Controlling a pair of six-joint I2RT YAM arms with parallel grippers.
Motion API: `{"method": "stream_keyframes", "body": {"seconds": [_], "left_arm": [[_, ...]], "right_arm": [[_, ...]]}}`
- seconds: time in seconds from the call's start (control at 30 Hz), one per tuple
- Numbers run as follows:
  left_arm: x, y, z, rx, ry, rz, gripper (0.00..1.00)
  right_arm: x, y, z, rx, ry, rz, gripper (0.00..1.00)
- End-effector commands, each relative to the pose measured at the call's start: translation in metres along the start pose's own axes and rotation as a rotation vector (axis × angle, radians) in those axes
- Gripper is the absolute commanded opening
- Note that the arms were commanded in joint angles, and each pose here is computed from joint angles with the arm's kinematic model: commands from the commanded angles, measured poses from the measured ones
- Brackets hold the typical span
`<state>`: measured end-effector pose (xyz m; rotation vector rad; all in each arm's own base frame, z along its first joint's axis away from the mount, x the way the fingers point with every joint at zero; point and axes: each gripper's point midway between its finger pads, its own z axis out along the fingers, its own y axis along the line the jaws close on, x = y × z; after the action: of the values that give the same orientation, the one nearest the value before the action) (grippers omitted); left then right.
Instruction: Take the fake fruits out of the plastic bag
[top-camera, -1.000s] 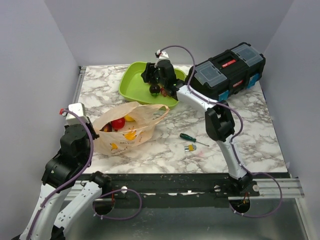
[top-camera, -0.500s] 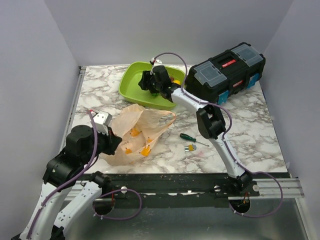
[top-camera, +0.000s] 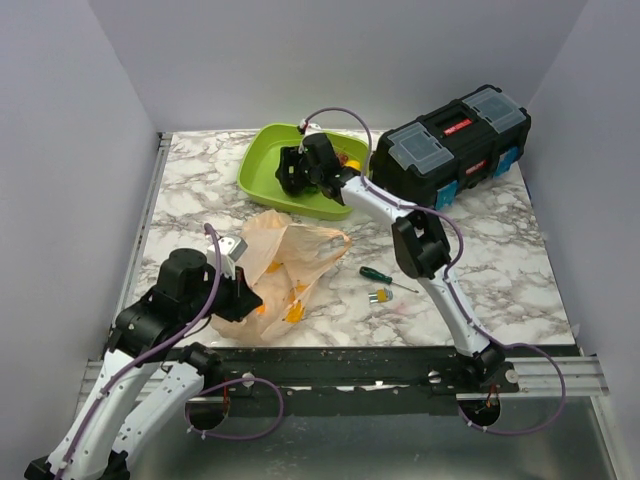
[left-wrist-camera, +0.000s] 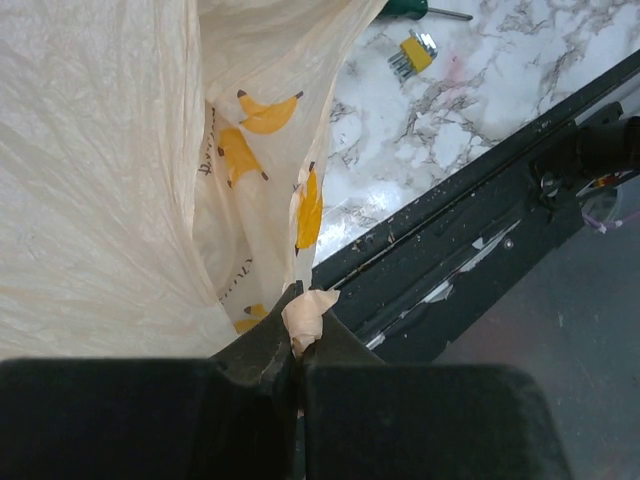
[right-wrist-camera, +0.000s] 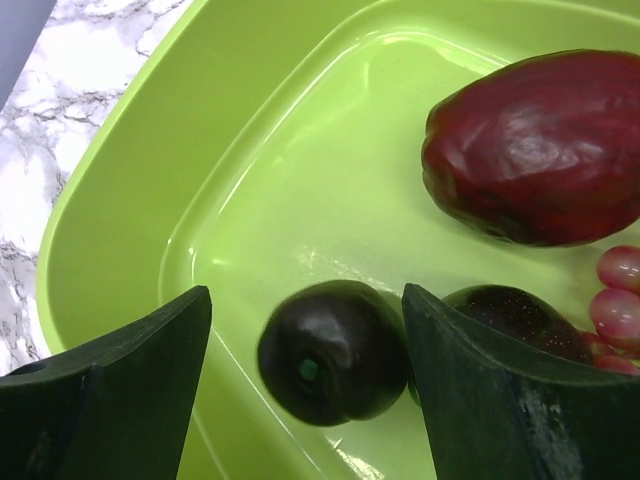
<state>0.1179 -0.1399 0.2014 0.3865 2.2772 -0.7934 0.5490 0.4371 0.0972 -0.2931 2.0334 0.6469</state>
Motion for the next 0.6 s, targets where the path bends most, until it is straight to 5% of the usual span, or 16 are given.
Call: {"method": "stream_keyframes", "body": {"seconds": [0.0,0.57], "left_arm": [[-0.008,-0.008,0.000,0.041,-0.046,-0.011,0.00],[-0.007,-0.003,0.008,0.017,-0.029,-0.027,0.00]], "right_arm": [[0.007,-0.009,-0.009,0.061,0.061,-0.014,0.81],[-0.040,-0.008,-0.167,0.150,0.030,-0.017,0.84]]}}
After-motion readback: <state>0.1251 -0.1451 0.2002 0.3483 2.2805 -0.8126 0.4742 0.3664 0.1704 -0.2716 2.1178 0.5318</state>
